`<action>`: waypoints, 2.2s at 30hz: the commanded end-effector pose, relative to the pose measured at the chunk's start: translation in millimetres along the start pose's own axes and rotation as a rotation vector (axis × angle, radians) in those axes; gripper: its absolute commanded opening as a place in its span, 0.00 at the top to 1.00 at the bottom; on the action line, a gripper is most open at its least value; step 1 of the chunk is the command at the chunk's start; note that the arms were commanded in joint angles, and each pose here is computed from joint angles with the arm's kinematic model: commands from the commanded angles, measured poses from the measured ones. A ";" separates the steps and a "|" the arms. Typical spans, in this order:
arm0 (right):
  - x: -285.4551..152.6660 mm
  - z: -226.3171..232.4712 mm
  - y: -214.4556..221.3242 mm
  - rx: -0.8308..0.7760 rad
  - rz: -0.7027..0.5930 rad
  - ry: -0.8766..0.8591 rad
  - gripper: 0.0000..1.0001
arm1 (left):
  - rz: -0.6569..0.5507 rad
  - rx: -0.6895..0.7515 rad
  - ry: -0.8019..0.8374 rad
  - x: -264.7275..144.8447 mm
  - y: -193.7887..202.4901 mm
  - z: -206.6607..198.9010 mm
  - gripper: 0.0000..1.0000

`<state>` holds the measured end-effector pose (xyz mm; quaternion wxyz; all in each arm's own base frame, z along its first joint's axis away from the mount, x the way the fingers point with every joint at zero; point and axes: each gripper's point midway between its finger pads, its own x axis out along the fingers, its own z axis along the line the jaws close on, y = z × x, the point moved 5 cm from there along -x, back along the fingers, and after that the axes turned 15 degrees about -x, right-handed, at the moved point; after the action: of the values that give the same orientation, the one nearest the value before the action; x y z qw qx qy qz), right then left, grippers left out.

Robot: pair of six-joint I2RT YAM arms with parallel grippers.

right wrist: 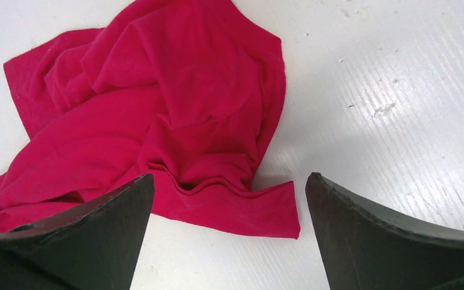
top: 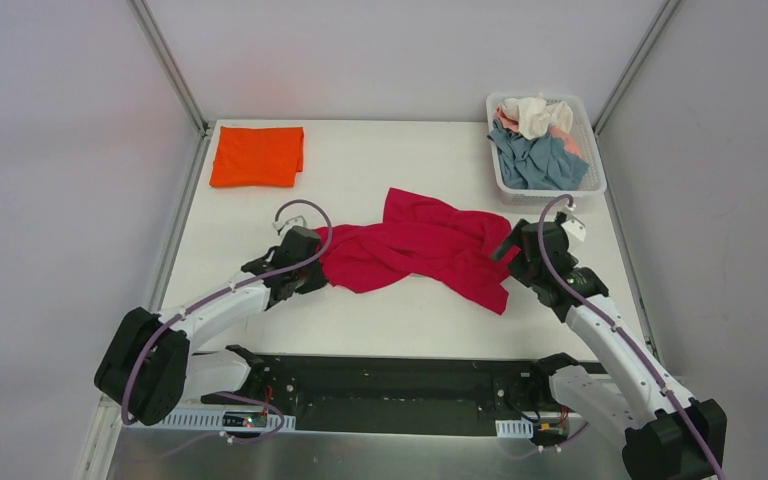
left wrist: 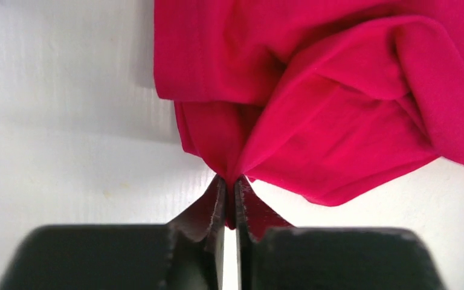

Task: Fold and stack the t-shirts
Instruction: Flatten out the tshirt

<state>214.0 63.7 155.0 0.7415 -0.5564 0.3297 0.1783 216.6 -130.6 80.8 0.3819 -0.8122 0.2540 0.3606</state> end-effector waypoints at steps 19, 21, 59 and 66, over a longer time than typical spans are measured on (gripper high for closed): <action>32.6 0.1 68.6 0.020 0.308 0.024 0.10 | -0.064 -0.009 0.076 -30.5 -16.9 -9.2 1.00; 39.3 -0.1 76.0 0.020 0.339 0.041 0.13 | -0.064 -0.010 0.075 -30.6 -16.9 -9.1 1.00; -304.5 35.9 -208.9 0.027 -0.720 -0.625 1.00 | -0.825 0.123 0.759 -378.5 -183.0 -114.2 1.00; -384.9 32.2 -195.1 -0.023 -0.749 -0.912 1.00 | -0.819 0.195 0.993 -456.8 -162.9 -100.4 1.00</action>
<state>104.3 61.8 546.6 0.8299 -0.5244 -0.1745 0.0768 121.5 -55.3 530.4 0.3937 -0.8961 0.0691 -0.1930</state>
